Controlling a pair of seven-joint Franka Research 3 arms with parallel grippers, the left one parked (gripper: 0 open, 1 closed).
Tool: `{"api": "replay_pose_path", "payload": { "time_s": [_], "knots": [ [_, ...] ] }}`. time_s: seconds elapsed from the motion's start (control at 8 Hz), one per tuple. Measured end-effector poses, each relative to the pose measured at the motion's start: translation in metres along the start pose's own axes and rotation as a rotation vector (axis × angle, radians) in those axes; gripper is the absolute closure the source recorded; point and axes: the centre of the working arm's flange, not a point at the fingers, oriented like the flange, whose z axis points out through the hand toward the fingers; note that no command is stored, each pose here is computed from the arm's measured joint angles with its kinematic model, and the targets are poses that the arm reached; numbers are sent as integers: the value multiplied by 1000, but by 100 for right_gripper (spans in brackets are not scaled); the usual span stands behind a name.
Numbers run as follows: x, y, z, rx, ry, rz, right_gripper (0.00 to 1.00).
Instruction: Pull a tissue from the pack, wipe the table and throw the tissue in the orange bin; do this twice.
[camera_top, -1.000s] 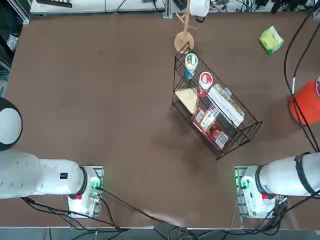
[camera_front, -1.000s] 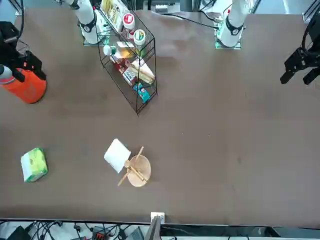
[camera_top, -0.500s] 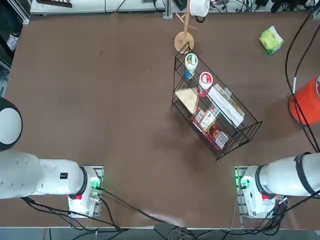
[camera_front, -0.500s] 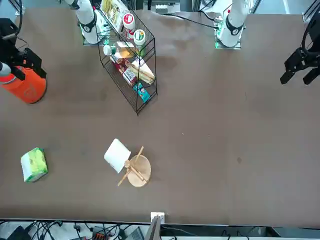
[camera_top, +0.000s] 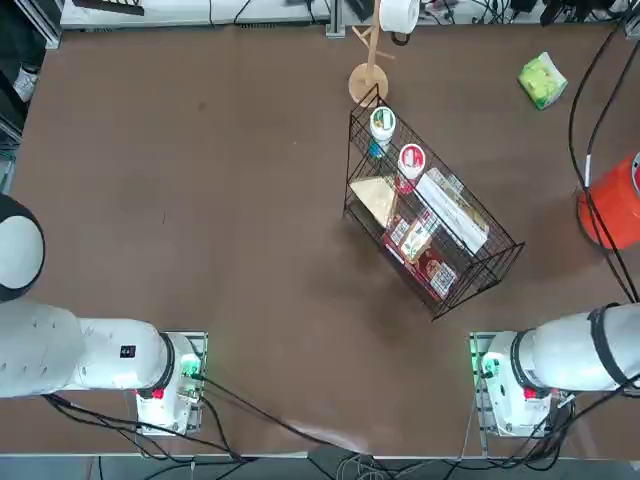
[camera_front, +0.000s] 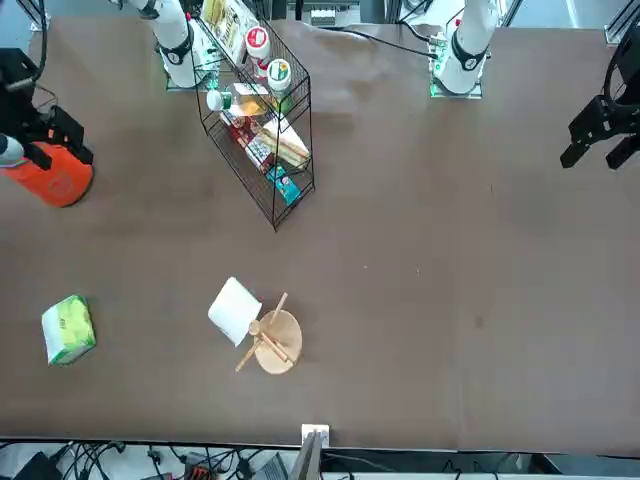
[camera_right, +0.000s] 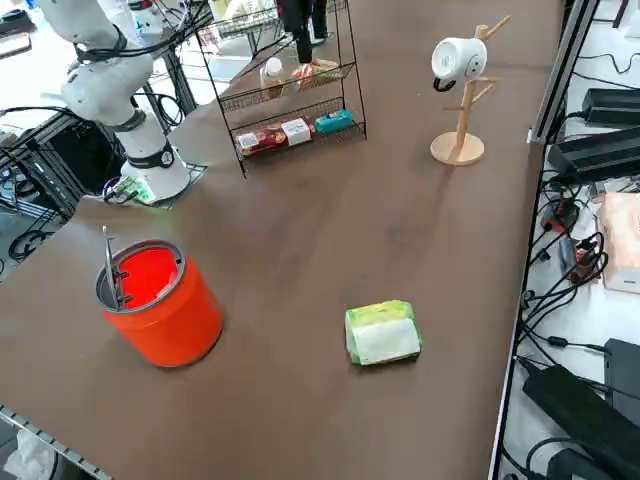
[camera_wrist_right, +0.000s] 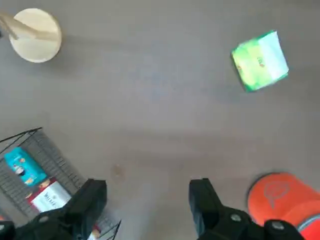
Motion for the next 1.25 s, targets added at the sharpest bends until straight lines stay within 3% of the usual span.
{"api": "replay_pose_path", "payload": {
  "time_s": [0.5,0.88,1.25],
  "knots": [
    [54,80,73,-31,24,-97,0],
    [99,142,127,-71,52,-257,0],
    [118,206,193,-96,113,-415,0]
  ]
}}
